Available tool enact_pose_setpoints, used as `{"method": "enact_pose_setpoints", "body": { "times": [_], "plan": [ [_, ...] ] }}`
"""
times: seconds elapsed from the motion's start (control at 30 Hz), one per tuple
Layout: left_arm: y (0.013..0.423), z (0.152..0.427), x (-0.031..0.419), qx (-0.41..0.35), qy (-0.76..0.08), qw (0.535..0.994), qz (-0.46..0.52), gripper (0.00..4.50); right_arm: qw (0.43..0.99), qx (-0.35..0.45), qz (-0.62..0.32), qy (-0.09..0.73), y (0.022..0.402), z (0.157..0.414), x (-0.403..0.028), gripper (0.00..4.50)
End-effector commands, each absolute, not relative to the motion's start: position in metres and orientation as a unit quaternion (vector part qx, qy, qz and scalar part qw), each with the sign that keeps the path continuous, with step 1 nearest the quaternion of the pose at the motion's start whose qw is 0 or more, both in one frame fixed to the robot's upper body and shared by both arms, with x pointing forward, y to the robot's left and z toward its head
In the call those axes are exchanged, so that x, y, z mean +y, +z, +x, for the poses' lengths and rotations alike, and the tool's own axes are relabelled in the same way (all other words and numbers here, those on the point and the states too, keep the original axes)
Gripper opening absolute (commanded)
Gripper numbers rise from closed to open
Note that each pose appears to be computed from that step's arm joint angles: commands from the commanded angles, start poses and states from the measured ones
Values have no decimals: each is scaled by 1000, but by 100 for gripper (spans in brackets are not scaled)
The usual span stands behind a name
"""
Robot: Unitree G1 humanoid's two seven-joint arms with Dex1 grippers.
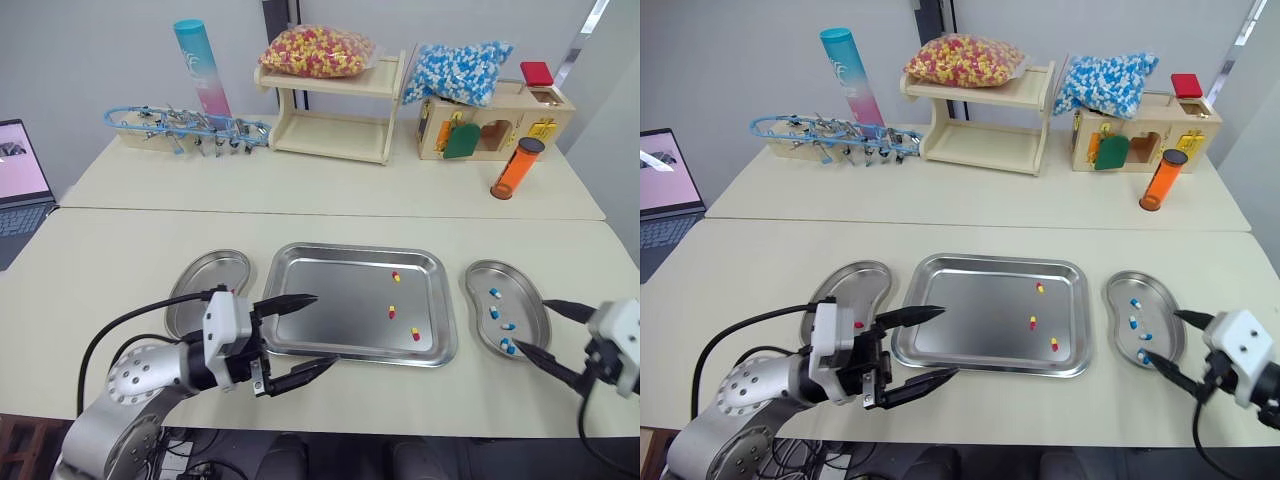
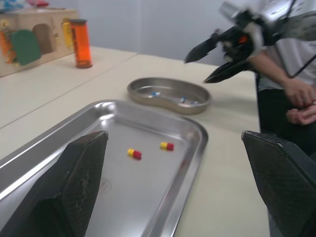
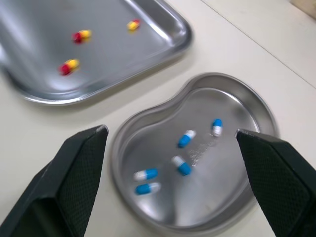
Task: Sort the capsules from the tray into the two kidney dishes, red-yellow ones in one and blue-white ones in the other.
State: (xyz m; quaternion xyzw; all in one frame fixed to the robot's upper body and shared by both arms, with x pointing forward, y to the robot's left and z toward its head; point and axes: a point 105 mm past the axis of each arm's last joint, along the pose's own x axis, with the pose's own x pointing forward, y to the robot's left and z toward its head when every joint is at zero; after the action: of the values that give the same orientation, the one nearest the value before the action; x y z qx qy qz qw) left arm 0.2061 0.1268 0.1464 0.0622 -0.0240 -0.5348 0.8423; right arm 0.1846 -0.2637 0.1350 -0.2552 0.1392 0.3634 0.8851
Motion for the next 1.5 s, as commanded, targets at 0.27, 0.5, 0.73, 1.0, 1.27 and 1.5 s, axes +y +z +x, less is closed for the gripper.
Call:
{"method": "enact_pose_setpoints", "body": {
  "times": [0.27, 0.5, 0.73, 1.0, 1.27, 1.5],
  "plan": [
    [125, 204, 214, 1, -269, 962, 50, 450, 888, 105, -248, 373, 143, 178, -259, 438],
    [108, 183, 303, 40, -55, 996, 58, 450, 901, 131, -245, 334, 147, 189, -287, 438],
    [95, 170, 333, 81, -58, 993, 65, 450, 899, 171, -251, 317, 136, 181, -309, 444],
    [97, 172, 342, 81, -63, 993, 66, 450, 908, 166, -247, 295, 135, 193, -319, 444],
    [100, 168, 350, 88, -64, 991, 83, 450, 904, 162, -256, 303, 128, 197, -323, 444],
    [105, 166, 353, 85, -67, 990, 95, 450, 902, 154, -262, 306, 123, 200, -330, 444]
  ]
}}
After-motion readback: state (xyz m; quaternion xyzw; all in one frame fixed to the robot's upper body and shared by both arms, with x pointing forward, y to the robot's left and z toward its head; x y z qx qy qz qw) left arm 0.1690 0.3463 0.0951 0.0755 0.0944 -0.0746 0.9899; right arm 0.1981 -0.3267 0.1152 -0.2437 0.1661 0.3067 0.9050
